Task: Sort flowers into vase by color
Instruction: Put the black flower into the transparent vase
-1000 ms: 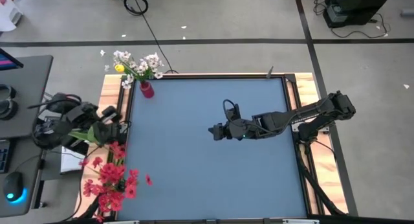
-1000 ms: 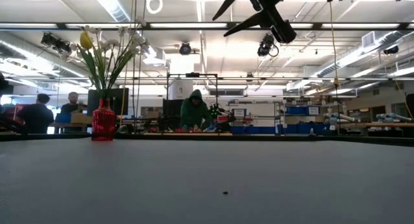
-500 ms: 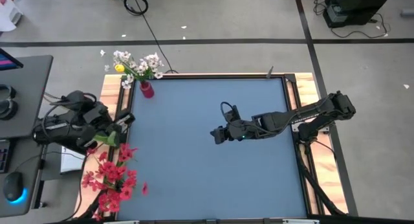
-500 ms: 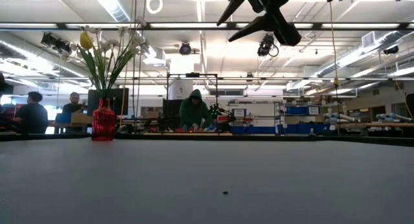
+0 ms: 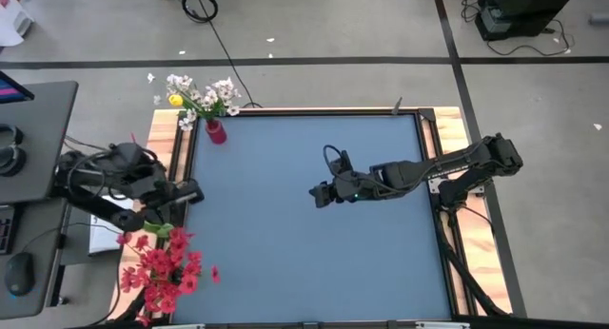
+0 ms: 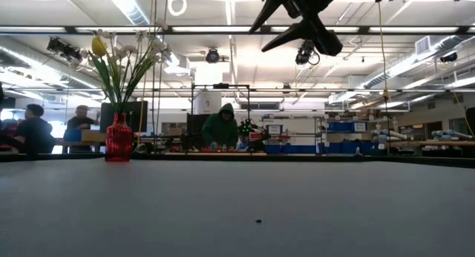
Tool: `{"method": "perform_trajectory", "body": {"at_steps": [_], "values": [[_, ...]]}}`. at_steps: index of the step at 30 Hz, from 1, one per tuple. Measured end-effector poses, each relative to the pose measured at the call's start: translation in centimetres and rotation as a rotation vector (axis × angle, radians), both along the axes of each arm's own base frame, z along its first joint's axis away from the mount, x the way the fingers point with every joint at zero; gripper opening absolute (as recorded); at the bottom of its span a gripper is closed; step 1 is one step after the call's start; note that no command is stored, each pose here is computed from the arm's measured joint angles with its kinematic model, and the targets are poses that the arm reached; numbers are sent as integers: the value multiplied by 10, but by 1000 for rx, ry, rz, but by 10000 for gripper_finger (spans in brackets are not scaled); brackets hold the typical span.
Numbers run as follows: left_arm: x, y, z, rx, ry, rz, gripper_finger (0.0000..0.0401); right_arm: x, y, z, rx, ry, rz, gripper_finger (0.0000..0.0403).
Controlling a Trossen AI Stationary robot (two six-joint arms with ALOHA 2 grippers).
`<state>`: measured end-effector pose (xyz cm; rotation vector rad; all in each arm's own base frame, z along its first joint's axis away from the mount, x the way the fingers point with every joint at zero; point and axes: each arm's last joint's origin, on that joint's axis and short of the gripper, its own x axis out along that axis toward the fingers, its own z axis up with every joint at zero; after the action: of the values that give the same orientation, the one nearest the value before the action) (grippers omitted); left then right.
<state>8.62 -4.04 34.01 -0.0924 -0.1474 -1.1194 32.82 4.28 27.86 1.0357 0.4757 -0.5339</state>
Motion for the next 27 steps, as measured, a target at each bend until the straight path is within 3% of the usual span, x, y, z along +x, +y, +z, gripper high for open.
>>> {"method": "perform_trajectory", "body": {"at_steps": [7, 17, 27], "values": [[-27, 6, -11, 10, 91, 24, 0, 0, -4, 0, -6, 1, -7, 158], [-58, 15, -33, 61, 169, 177, 0, 1, -8, 0, 5, 4, -7, 158], [-80, 19, -46, 92, 181, 186, 0, 0, -8, -1, 24, 11, -14, 158]]}}
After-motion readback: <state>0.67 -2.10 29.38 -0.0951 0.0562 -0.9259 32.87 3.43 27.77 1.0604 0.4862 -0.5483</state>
